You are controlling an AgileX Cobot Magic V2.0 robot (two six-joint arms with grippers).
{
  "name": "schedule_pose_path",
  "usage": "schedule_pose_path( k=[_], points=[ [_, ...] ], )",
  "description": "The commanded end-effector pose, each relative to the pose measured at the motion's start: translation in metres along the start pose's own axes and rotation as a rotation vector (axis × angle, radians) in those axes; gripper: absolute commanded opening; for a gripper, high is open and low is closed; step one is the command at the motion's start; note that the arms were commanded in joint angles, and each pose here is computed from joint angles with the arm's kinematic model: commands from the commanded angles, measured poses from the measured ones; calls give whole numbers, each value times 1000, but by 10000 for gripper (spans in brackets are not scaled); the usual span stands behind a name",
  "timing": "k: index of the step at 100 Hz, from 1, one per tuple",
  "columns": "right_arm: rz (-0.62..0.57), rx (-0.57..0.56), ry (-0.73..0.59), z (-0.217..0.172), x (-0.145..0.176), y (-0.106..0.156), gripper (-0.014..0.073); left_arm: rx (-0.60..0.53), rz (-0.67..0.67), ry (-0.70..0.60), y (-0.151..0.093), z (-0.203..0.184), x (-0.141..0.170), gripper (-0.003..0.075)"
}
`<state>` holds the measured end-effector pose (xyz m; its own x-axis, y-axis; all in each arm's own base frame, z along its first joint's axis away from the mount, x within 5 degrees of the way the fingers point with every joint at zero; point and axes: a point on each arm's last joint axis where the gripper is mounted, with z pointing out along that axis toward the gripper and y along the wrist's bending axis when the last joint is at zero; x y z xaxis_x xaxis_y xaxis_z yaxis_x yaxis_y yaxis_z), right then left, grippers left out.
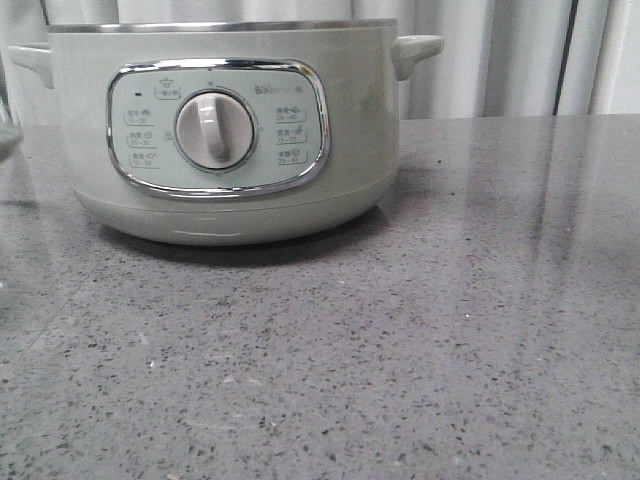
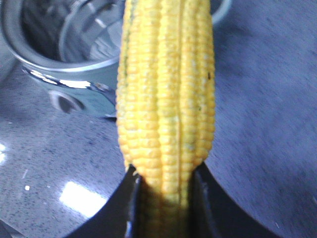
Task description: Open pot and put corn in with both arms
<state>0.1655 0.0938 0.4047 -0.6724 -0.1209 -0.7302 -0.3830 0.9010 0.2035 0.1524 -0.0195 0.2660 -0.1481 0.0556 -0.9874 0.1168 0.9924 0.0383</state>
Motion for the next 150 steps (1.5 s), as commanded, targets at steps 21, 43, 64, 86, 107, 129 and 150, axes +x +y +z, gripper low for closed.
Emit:
schedule_pose_path(
  k=[21, 43, 64, 86, 107, 129, 150],
  points=[
    [-97, -83, -74, 34, -64, 34, -64, -84, -12, -183, 6, 41, -11, -20],
    [-93, -75, -50, 83, -86, 39, -64, -83, -55, -116, 5, 58, 5, -20],
    [-88, -73, -65, 123, -100, 41, -64, -82, -53, -92, 5, 62, 9, -20],
    [-87, -68, -42, 154, -109, 43, -57, -73, -39, -91, 4, 63, 9, -20],
    [-87, -64, -16, 167, -108, 44, 187, -49, -2, -94, 2, 63, 9, 171],
    [-87, -63, -10, 168, -108, 44, 334, -49, -2, -94, 2, 63, 9, 320],
    [-89, -58, 25, 168, -105, 43, 454, -49, -2, -94, 2, 63, 9, 362]
  ],
)
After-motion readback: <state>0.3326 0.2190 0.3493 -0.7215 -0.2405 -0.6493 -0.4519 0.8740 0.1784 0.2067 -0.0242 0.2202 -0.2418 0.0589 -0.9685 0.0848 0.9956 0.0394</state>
